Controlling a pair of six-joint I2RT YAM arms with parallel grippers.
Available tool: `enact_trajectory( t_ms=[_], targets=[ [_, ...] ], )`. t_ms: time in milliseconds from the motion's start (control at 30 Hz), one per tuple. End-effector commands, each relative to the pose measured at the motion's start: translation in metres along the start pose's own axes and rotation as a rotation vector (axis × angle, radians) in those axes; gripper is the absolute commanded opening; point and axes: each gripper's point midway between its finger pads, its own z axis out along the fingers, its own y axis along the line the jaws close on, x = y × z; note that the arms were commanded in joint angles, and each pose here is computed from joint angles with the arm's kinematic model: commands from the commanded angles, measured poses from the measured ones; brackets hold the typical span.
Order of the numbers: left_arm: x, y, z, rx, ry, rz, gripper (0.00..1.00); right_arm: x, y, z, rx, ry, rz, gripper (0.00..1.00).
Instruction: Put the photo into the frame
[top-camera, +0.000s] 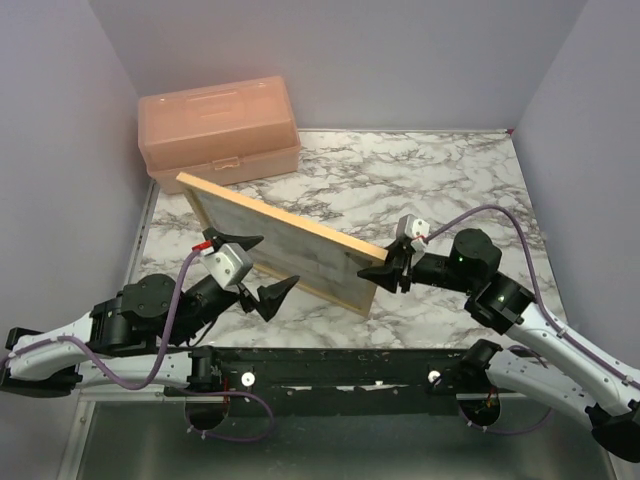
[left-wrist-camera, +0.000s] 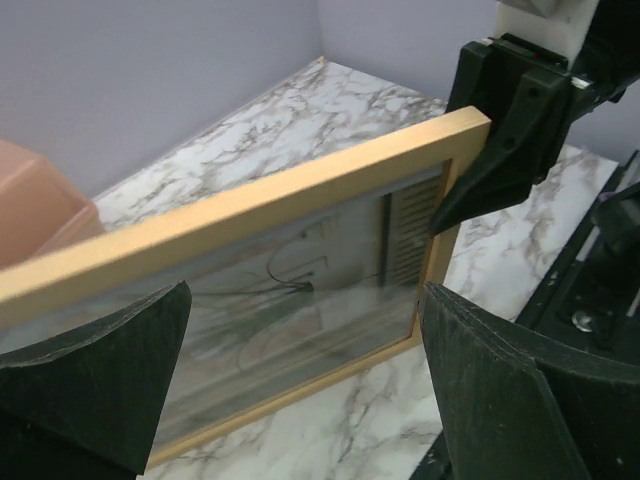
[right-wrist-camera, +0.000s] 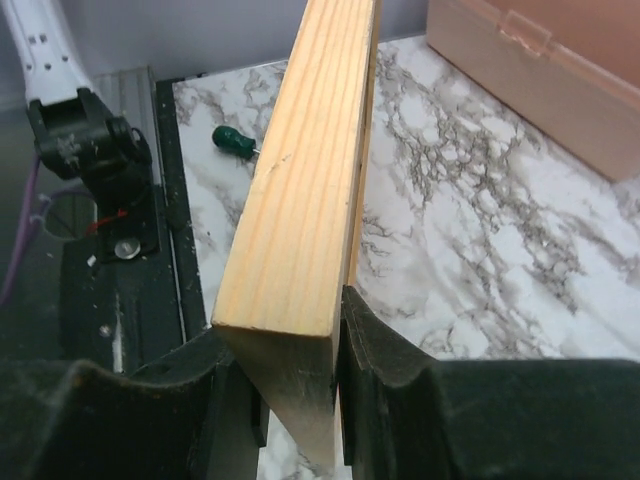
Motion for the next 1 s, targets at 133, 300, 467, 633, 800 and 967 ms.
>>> enact_trajectory(
  t_ms=[133,300,467,633,800,967],
  targets=[
    [0.023,-0.034,0.007,0.072,0.049,-0.289,0.98,-0.009,-0.009,0.003,0.143,-0.074,0.432,0.00],
    [0.040,-0.058,0.014,0.129,0.114,-0.381,0.98,0.005,-0.022,0.007,0.249,-0.050,0.612,0.01],
    [0.058,-0.088,0.024,0.236,0.193,-0.506,0.98,0.036,-0.038,0.003,0.416,0.007,0.770,0.01],
    [0.091,-0.112,0.036,0.319,0.376,-0.689,0.98,0.074,-0.047,-0.006,0.559,0.067,0.864,0.01],
    [0.132,-0.113,0.048,0.274,0.516,-0.838,0.98,0.117,-0.052,-0.025,0.713,0.100,0.937,0.01],
    [0.172,-0.093,0.049,0.107,0.539,-0.937,0.99,0.158,-0.046,-0.039,0.811,0.137,1.047,0.01]
  ],
)
